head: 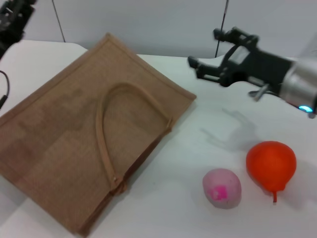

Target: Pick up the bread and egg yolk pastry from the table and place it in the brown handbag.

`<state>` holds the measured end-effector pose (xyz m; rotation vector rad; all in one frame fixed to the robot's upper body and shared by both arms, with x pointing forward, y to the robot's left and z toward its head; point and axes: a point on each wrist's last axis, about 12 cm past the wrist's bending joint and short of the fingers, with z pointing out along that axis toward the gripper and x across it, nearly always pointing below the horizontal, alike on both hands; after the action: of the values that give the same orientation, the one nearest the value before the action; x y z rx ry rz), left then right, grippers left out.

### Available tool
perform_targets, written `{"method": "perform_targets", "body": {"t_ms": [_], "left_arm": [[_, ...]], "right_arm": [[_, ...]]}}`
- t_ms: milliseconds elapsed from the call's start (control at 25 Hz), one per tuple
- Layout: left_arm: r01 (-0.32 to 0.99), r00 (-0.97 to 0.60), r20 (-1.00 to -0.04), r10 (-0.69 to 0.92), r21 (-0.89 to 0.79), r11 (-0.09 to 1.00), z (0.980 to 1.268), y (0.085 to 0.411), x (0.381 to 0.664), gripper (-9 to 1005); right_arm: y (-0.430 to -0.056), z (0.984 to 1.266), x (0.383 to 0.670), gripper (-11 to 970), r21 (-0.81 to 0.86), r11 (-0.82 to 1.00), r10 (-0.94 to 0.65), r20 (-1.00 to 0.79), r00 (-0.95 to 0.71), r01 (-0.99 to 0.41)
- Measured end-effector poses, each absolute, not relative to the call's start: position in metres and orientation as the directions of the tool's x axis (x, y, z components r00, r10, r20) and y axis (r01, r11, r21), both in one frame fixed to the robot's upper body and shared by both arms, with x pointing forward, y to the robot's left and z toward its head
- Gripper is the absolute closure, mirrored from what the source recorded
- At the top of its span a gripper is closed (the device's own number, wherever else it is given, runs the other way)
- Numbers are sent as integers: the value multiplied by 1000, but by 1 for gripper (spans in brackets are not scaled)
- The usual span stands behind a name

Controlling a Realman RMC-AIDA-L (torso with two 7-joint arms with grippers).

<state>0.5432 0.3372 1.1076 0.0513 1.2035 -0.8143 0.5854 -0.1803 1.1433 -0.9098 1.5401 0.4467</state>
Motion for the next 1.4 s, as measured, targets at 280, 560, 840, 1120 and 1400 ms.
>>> {"method": "perform_targets", "body": {"t_ms": [280, 560, 840, 1120, 1400], "left_arm": [[522, 193, -895, -401, -252, 815, 1094, 316, 550, 394], [310, 281, -926, -251, -160, 937, 1074, 302, 550, 239], [66, 253, -932, -258, -249, 966, 1056, 308, 547, 242], [44, 224, -937, -269, -266, 963, 1051, 310, 545, 251], [49, 224, -933, -283, -279, 959, 1052, 308, 546, 253]], "right_arm": [[-265, 1129, 585, 80, -25, 689, 48, -996, 80, -725], [-316, 1099, 569, 80, -77, 855, 32, -979, 199, -513], [-347, 1074, 553, 79, 8, 978, 55, -974, 219, -207], [-352, 1070, 549, 79, 34, 987, 69, -973, 219, -160], [-352, 1070, 551, 80, 38, 987, 72, -974, 216, -159]]}}
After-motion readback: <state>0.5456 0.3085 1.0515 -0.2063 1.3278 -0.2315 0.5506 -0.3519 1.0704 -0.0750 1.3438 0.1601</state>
